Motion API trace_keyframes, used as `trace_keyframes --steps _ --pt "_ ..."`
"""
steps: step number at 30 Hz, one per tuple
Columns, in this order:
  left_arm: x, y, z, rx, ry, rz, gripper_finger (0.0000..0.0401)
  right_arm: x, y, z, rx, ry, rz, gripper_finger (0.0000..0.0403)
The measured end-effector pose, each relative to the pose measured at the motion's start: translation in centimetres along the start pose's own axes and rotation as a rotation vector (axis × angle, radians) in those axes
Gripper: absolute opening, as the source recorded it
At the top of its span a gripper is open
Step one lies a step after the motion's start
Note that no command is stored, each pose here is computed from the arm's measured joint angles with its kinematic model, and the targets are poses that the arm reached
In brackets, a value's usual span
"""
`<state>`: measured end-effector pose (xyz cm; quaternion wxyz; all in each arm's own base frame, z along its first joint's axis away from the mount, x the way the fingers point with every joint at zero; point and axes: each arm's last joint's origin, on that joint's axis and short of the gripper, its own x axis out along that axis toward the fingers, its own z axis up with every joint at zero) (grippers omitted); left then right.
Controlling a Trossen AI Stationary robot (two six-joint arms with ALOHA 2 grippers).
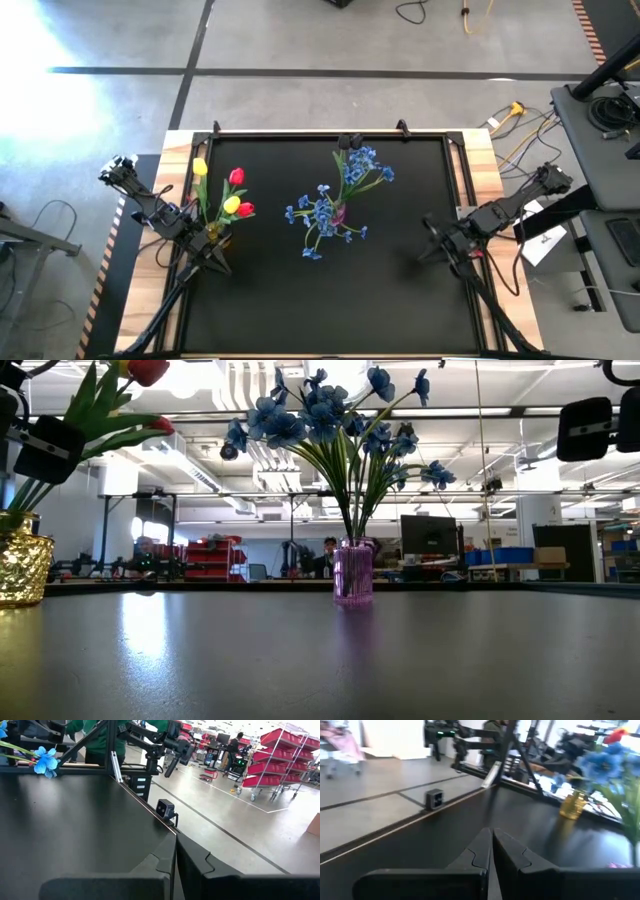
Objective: Sort flowers into vase by color
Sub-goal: Return to Home Position
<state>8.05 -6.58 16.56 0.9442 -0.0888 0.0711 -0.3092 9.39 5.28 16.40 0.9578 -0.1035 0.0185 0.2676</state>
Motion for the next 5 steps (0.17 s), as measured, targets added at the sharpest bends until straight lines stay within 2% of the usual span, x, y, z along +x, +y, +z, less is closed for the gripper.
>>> trace_keyframes --steps 5 --pt "0.00 0.00 0.00 0.000 0.000 0.000 0.0000 -0.01 -0.13 0.01 0.049 0.004 -0.042 0.0013"
